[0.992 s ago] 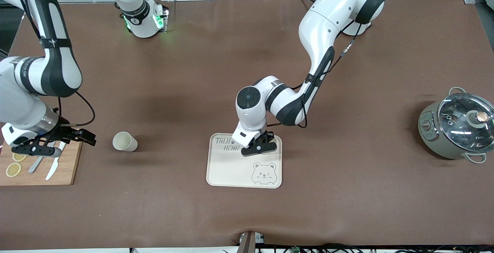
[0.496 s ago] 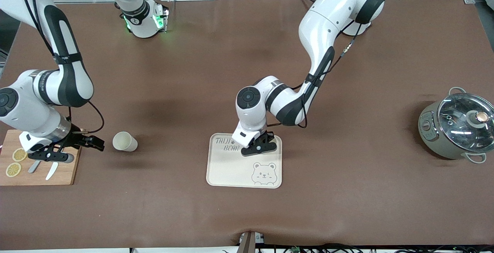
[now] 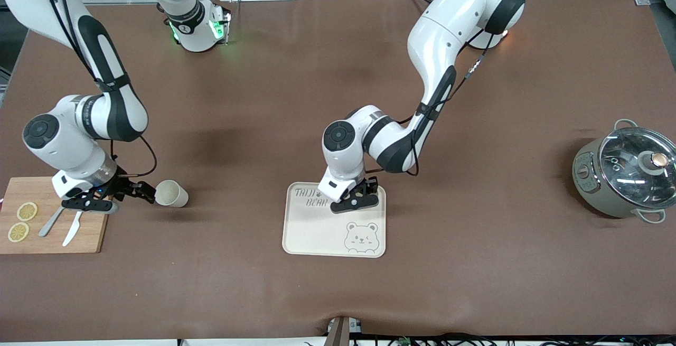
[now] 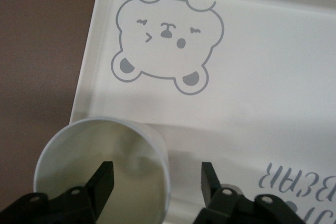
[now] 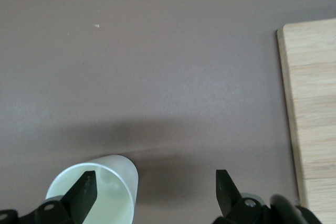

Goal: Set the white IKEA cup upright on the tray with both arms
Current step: 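Reach the right gripper to the white cup beside the cutting board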

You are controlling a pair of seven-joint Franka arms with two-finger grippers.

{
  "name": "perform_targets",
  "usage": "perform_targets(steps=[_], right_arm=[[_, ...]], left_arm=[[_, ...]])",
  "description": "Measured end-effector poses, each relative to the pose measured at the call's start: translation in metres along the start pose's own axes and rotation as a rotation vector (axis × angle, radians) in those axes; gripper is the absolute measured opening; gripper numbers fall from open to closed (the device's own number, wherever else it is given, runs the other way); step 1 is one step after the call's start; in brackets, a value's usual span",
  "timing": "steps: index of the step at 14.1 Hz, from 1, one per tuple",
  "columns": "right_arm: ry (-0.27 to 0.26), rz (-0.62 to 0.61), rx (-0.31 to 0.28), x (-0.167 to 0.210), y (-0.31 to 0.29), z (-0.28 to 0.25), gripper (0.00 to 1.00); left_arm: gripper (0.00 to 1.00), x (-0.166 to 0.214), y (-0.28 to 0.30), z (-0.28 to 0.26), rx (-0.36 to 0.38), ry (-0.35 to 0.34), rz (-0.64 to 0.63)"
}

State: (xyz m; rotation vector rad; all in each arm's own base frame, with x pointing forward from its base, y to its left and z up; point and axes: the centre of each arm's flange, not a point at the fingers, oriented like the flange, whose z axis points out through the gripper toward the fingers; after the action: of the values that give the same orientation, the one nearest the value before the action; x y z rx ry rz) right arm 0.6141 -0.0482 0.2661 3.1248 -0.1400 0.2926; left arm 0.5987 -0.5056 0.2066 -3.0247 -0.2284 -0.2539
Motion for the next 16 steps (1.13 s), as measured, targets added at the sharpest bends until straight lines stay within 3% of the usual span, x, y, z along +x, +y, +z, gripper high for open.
perform_targets(steps=[4, 16], right_arm=[[-0.014, -0.008, 0.002, -0.011, -0.005, 0.009, 1.00], [0.042, -0.022, 0.007, -0.023, -0.013, 0.038, 1.00]], left_arm=[[0.78, -0.001, -0.001, 0.001, 0.019, -0.012, 0.000], [0.78, -0.001, 0.000, -0.011, 0.036, -0.019, 0.002]])
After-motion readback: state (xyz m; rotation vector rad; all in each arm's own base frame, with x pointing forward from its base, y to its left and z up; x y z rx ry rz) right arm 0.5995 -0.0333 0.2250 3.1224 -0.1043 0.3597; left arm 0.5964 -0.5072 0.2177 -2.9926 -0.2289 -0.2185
